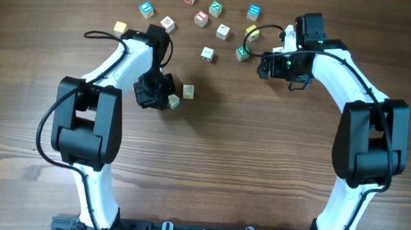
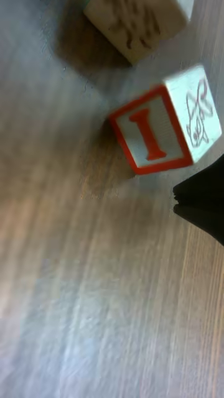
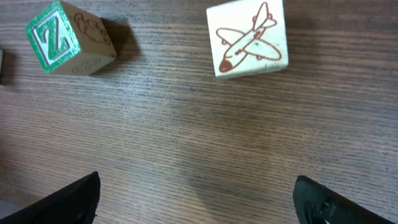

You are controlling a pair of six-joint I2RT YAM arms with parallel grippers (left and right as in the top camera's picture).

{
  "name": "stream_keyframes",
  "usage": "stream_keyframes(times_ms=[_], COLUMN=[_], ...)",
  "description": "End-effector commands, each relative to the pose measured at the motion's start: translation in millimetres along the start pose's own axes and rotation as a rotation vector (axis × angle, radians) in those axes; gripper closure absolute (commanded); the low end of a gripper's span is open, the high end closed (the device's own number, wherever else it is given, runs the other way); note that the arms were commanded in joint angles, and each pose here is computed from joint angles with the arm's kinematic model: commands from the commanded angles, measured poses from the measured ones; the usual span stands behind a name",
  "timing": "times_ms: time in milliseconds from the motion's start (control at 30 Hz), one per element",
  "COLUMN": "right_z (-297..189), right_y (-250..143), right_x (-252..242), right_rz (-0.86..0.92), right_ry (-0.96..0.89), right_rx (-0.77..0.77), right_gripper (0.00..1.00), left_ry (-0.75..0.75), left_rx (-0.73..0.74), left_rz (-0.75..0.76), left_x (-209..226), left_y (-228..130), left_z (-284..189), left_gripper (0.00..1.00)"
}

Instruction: Form a circle

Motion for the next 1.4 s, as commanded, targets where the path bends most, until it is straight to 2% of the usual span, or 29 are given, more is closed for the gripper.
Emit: stream_keyframes(times_ms=[0, 100, 167, 233, 267, 300, 333, 400, 467, 533, 833, 1067, 1233, 1367], right_z=[-14, -23, -54, -81, -93, -98, -99, -96, -93, -92, -92, -92, -92, -92], right_y=[3, 7, 21, 31, 34, 35, 34, 32, 32, 32, 33, 33, 33, 33], right_x=[6, 10, 23, 33, 37, 39, 39, 37, 36, 36, 37, 37, 37, 37], right_rz=[0.009, 0.004, -0.019, -0.034, -0.042, -0.046, -0.046, -0.043, -0.041, -0.041, -0.042, -0.042, -0.043, -0.042], right_ry=[0.028, 0.044, 0.071, 0.101, 0.115, 0.12, 0.121, 0.115, 0.111, 0.112, 0.114, 0.114, 0.114, 0.114], right_rx=[-0.012, -0.028, -0.115, -0.186, -0.219, -0.232, -0.234, -0.22, -0.213, -0.214, -0.218, -0.218, -0.218, -0.218], right_gripper=[0.0, 0.02, 0.02, 0.0, 0.0, 0.0, 0.0, 0.0, 0.0, 0.0, 0.0, 0.0, 0.0, 0.0], left_ry=[0.024, 0.122, 0.103, 0.084, 0.076, 0.073, 0.073, 0.076, 0.042, -0.002, 0.002, 0.023, 0.054, 0.052], left_rx=[0.031, 0.0, -0.058, -0.149, -0.214, -0.268, -0.296, -0.311, -0.274, -0.249, -0.211, -0.238, -0.27, -0.29], left_rz=[0.005, 0.028, 0.064, 0.116, 0.17, 0.22, 0.25, 0.321, 0.389, 0.45, 0.538, 0.541, 0.539, 0.542], left_x=[-1, 13, 17, 18, 17, 15, 14, 12, 6, -2, -21, -20, -16, -18], left_y=[-13, -11, -4, 2, 6, 10, 13, 15, 11, 5, -14, -11, -7, -4], left_z=[8, 3, -17, -43, -55, -64, -68, -68, -59, -49, -4, 0, 7, 7], left_gripper=[0.96, 0.96, 0.96, 0.9, 0.77, 0.55, 0.46, 0.34, 0.31, 0.29, 0.32, 0.45, 0.45, 0.52])
Point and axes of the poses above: each gripper's point midway between its finger pads, its own z axis out along the fingers, its own x axis along the line the jaws close on, y = z × x, the point moved 7 cm from there along -z, back along the fingers, and after that the axes turned 15 degrees about z, right-handed, at the moved point
